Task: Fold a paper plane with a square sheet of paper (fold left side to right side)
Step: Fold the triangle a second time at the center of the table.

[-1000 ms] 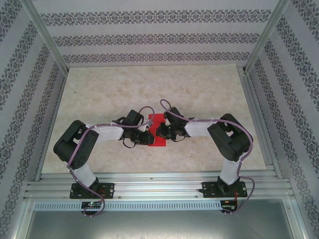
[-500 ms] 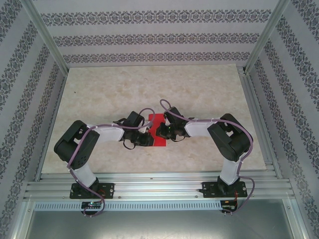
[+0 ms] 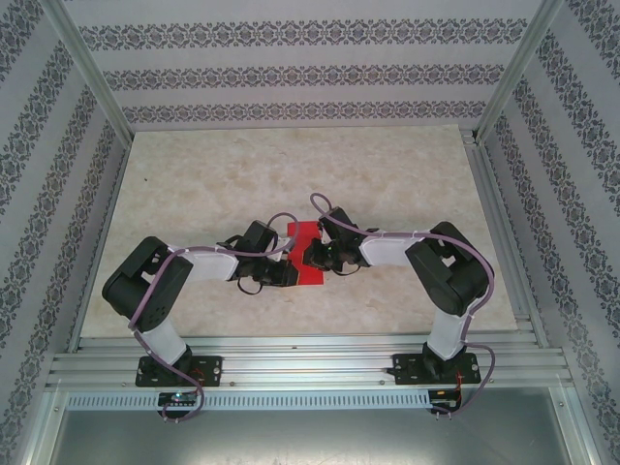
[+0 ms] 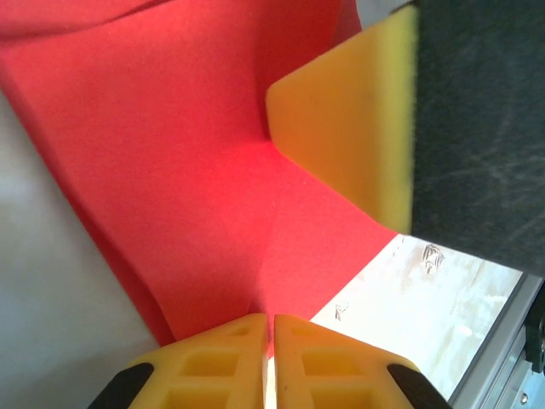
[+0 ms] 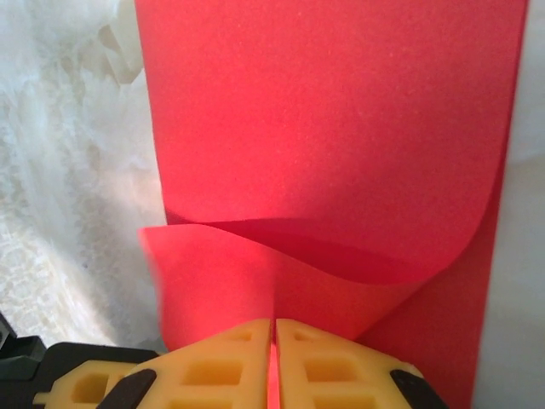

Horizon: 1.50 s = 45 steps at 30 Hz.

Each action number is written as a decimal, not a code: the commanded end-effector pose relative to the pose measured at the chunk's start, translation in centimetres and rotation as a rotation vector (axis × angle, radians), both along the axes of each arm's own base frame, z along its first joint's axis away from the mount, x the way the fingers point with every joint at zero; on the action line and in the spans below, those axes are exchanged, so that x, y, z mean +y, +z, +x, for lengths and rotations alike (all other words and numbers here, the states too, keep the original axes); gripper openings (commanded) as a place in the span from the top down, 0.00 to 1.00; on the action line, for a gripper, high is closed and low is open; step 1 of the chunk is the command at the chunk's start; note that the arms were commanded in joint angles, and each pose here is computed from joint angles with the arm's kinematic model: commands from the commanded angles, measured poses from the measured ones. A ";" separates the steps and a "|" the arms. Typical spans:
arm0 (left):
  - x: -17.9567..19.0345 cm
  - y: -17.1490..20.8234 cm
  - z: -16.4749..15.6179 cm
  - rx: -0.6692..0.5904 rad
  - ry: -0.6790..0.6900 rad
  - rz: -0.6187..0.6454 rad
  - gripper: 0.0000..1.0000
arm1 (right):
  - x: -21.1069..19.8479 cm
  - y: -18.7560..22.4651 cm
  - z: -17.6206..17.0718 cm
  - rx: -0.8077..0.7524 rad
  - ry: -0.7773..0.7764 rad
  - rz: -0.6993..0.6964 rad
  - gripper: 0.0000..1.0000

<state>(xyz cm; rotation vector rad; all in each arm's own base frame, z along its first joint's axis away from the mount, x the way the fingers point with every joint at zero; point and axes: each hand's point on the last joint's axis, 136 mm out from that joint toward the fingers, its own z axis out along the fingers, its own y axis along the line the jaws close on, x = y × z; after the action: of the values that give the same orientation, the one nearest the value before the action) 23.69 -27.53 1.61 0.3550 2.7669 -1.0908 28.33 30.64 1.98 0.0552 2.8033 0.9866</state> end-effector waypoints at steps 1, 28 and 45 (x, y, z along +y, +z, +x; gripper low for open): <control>2.3 -4.3 -3.7 0.142 0.003 0.136 0.88 | 0.5 2.7 0.0 -0.073 0.031 0.022 0.89; 2.9 -5.4 -3.8 0.143 -0.004 0.202 0.91 | 0.3 -1.4 -0.4 -0.011 0.014 -0.090 0.90; 3.4 -6.1 -4.5 0.158 0.000 0.215 0.92 | -3.1 -1.5 3.4 -0.061 -0.018 -0.179 0.89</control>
<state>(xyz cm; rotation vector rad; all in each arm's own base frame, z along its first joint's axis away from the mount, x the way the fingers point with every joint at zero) 23.75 -27.73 1.40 0.3554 2.7677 -1.0970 29.82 29.36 1.33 0.0185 2.8313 0.8493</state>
